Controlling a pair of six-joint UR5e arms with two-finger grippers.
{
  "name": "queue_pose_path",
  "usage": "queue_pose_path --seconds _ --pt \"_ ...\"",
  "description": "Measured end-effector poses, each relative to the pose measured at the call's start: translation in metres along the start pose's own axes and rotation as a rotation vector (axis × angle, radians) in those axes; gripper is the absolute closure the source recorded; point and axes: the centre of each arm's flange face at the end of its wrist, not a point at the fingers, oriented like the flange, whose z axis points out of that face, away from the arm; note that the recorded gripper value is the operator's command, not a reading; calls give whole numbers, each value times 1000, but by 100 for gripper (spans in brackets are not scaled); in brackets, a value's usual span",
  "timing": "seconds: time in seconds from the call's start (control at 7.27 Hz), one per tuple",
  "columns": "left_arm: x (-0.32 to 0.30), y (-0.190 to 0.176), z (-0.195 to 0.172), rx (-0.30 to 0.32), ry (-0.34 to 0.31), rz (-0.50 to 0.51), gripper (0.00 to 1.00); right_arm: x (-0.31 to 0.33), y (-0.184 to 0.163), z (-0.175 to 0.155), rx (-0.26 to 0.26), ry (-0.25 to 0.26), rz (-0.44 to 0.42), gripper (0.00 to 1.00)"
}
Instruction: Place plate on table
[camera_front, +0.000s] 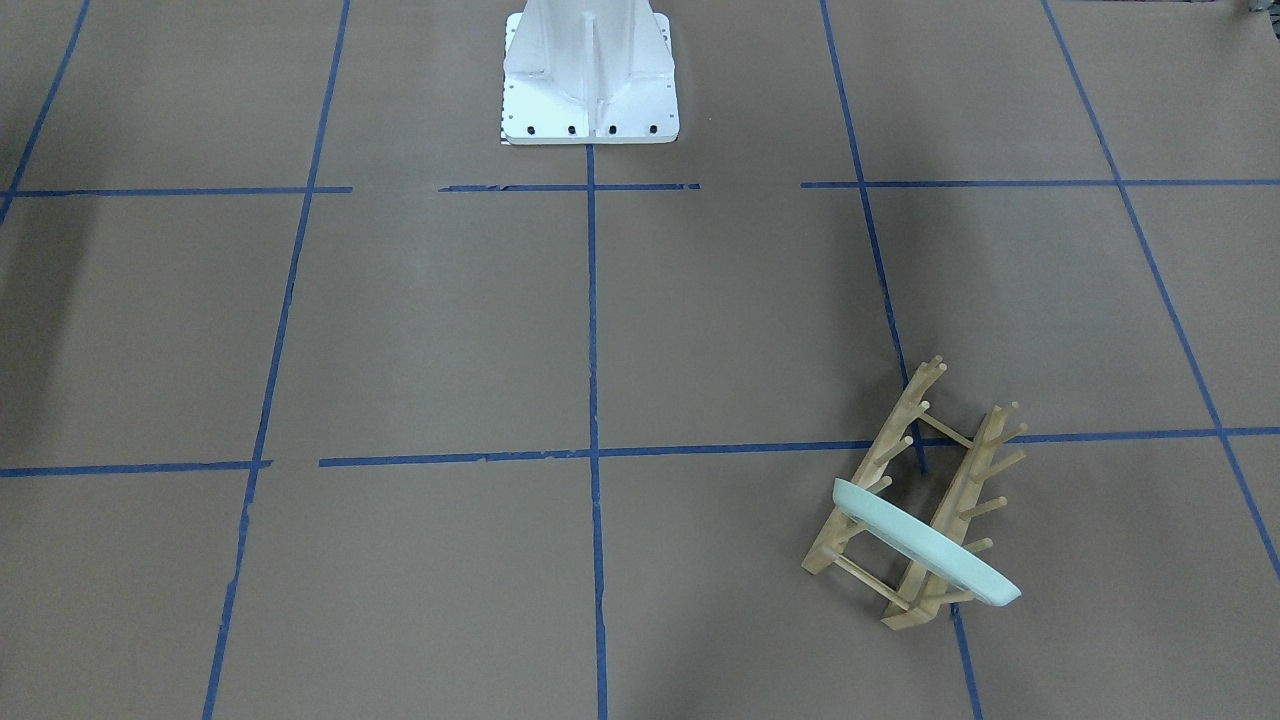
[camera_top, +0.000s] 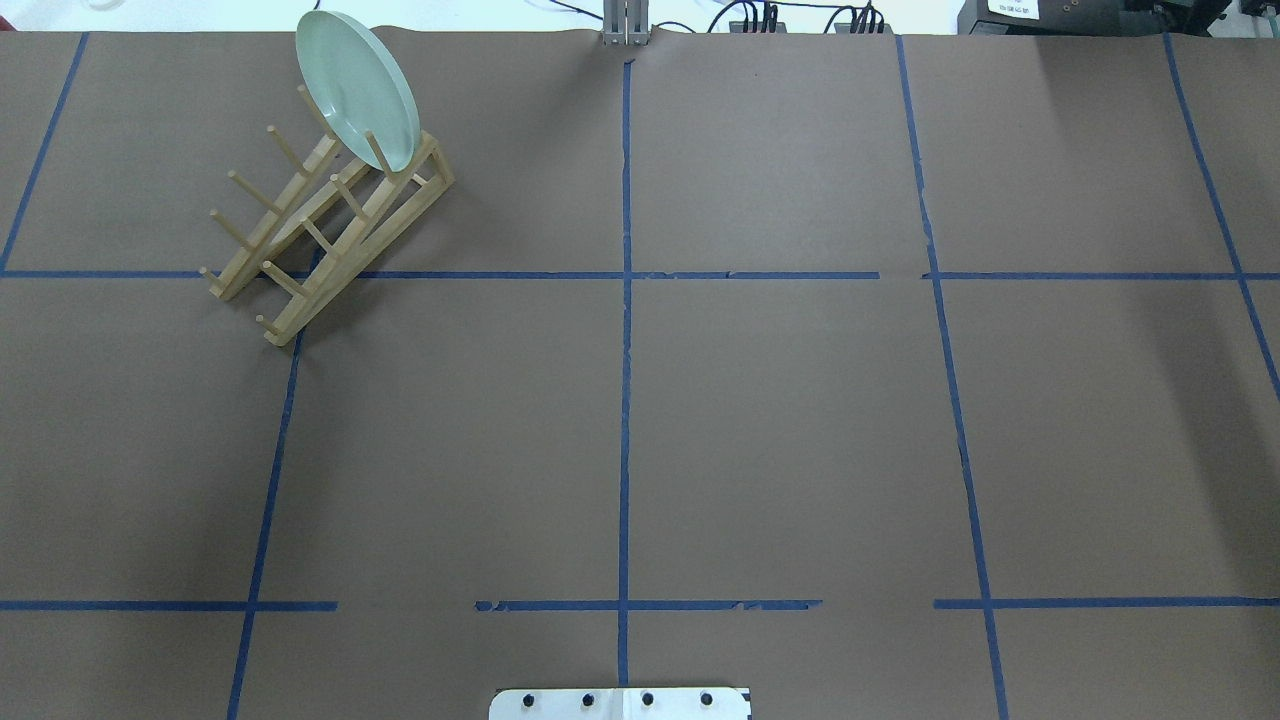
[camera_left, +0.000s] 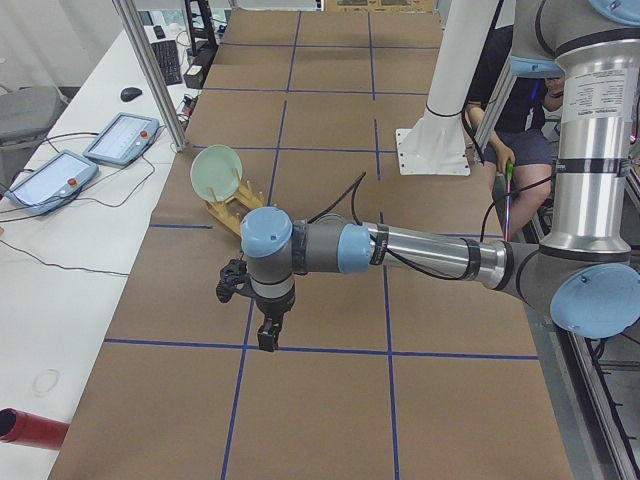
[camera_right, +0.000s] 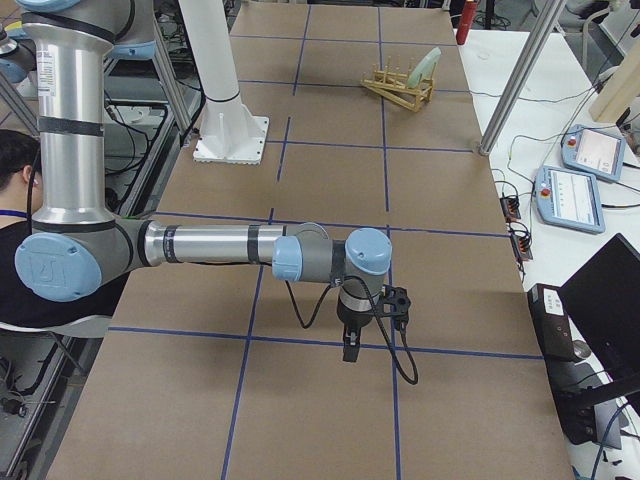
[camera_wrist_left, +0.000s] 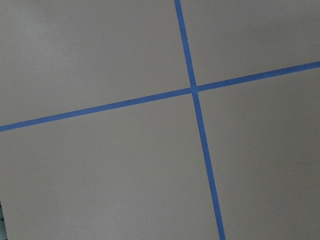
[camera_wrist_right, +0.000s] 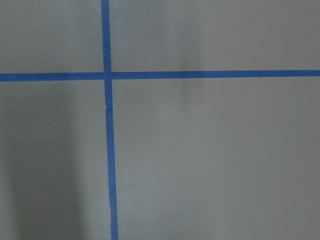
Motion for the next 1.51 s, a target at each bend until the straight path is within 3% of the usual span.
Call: queue_pose_path --seconds 0.28,0.55,0.83,0.96,1.24,1.51 --pt "2 -9 -2 14 -4 14 0 0 0 0 0 0 0 0" --pt "25 -56 -24 86 -18 96 0 0 0 0 0 0 0 0" --pt "87 -121 -49 212 -23 238 0 0 0 0 1 0 0 0" --pt "115 -150 -68 311 -12 230 0 0 0 0 1 0 0 0" --pt "173 -187 -80 469 109 27 0 0 0 0 1 0 0 0" --pt "257 -195 -58 520 336 -166 0 0 0 0 1 0 1 0"
